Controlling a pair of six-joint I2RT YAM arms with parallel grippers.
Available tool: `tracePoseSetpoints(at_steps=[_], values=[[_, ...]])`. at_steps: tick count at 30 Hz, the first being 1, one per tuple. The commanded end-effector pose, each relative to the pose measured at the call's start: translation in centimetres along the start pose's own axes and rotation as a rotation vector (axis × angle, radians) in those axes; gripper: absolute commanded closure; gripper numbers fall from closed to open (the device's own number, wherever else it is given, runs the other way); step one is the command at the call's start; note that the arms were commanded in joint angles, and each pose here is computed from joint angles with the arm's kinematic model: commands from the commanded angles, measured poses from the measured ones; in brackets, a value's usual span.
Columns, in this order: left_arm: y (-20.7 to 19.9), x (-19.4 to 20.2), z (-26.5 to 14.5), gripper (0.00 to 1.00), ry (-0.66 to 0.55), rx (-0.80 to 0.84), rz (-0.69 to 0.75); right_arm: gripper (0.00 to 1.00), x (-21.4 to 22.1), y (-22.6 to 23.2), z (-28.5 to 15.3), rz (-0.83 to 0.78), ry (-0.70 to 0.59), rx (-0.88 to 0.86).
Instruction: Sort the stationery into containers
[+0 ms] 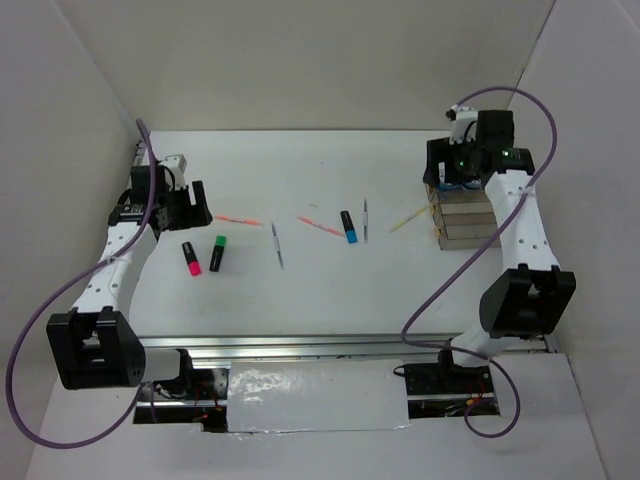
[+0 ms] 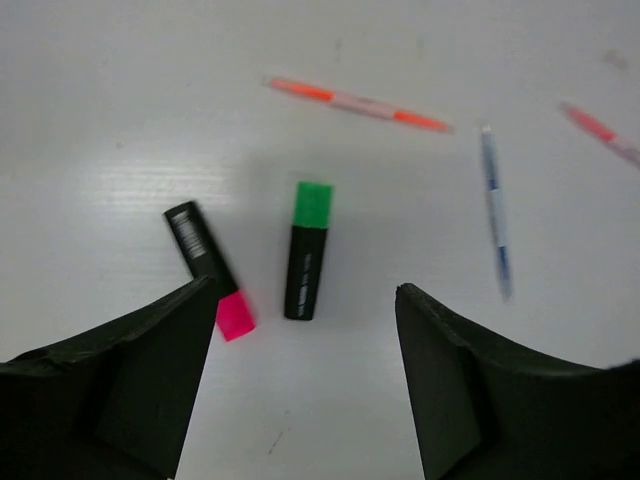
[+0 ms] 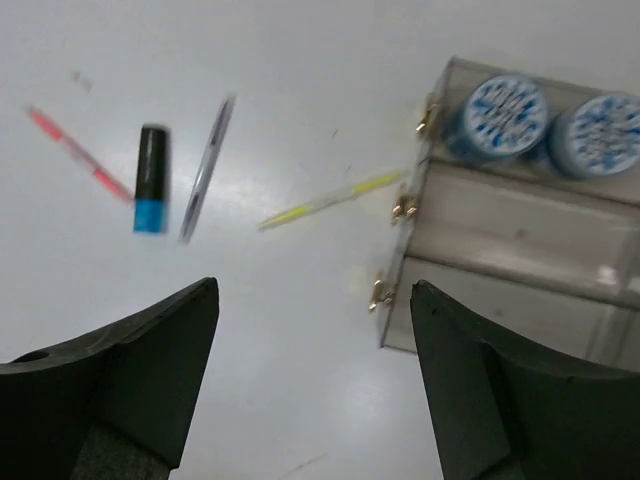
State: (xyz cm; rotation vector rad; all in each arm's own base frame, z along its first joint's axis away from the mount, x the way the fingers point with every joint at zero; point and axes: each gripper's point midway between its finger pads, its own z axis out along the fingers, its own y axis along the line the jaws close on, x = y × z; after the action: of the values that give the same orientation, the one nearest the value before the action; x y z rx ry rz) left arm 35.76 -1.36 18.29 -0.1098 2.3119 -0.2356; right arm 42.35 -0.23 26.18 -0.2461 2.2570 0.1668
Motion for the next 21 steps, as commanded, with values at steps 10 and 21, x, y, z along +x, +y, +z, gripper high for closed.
tracePoseSetpoints(at_steps=[10,21], values=[[8.6,7.3,2.7,0.29,0.236,-0.348,-0.188,0.25,9.0,7.5,1.4,0.006,0.139,-0.159],[9.5,11.2,7.1,0.39,0.407,-0.334,-0.208,0.27,8.9,8.3,0.1,-0.054,0.128,-0.168]])
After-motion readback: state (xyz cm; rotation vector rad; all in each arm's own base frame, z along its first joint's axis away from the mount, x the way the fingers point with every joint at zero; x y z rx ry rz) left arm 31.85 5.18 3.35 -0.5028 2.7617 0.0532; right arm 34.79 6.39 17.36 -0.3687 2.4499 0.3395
